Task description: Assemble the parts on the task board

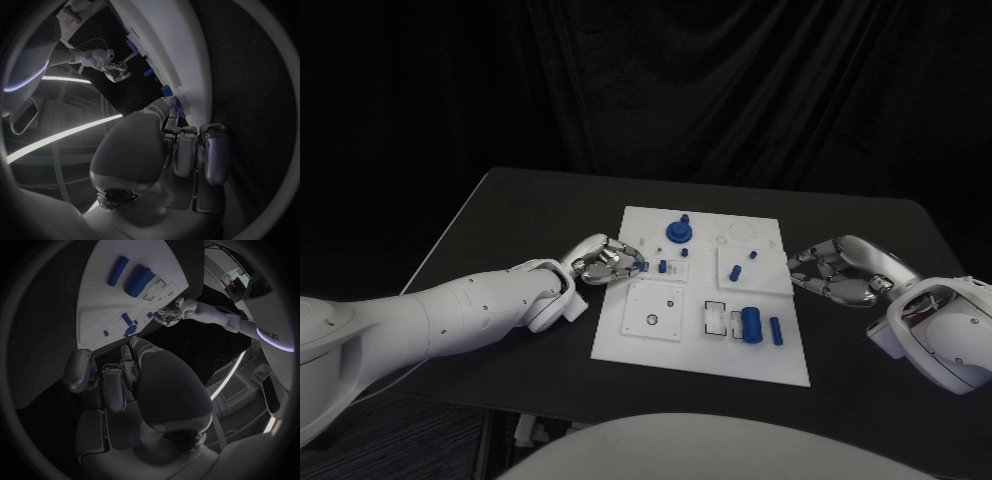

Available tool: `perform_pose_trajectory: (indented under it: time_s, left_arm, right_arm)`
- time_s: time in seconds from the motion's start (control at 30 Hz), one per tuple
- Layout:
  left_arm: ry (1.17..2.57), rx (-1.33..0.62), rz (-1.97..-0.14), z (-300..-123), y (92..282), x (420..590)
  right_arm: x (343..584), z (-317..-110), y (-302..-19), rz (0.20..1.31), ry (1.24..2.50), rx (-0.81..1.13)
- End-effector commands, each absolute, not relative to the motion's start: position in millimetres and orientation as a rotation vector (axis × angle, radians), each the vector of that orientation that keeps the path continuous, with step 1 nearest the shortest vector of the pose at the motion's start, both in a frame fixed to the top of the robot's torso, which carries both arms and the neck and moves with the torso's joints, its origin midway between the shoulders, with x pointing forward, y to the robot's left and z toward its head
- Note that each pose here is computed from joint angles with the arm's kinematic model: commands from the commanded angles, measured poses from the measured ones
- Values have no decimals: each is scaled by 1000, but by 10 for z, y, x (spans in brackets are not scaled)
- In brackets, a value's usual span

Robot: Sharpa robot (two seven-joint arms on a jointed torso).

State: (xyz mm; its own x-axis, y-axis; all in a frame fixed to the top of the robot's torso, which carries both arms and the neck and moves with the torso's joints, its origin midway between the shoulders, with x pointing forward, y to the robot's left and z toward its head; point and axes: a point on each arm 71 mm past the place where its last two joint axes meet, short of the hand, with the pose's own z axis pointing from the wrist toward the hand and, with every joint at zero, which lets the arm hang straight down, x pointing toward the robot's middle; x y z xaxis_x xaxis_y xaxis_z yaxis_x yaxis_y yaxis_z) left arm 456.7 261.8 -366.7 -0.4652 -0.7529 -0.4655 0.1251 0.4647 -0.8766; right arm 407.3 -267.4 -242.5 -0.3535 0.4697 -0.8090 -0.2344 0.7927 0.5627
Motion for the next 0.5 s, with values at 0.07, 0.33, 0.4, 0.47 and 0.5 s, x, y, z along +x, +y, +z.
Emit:
perform_pose_trajectory:
  time_s: [0.07,0.33,0.4,0.47,0.5]
  left_arm:
    - [1889,-543,-980,-3969,2762,4400]
    - [1880,-531,-1002,-3959,2749,4396]
    - [1874,-526,-1011,-3953,2745,4394]
    - [1862,-516,-1023,-3940,2740,4391]
    - [1855,-512,-1028,-3934,2739,4388]
  right_arm:
    - [4067,-2446,-2679,721,1812,191]
    - [4068,-2449,-2680,719,1815,192]
    - [4069,-2449,-2682,718,1815,192]
    - [4069,-2449,-2684,717,1816,192]
    - [4068,-2450,-2685,717,1816,193]
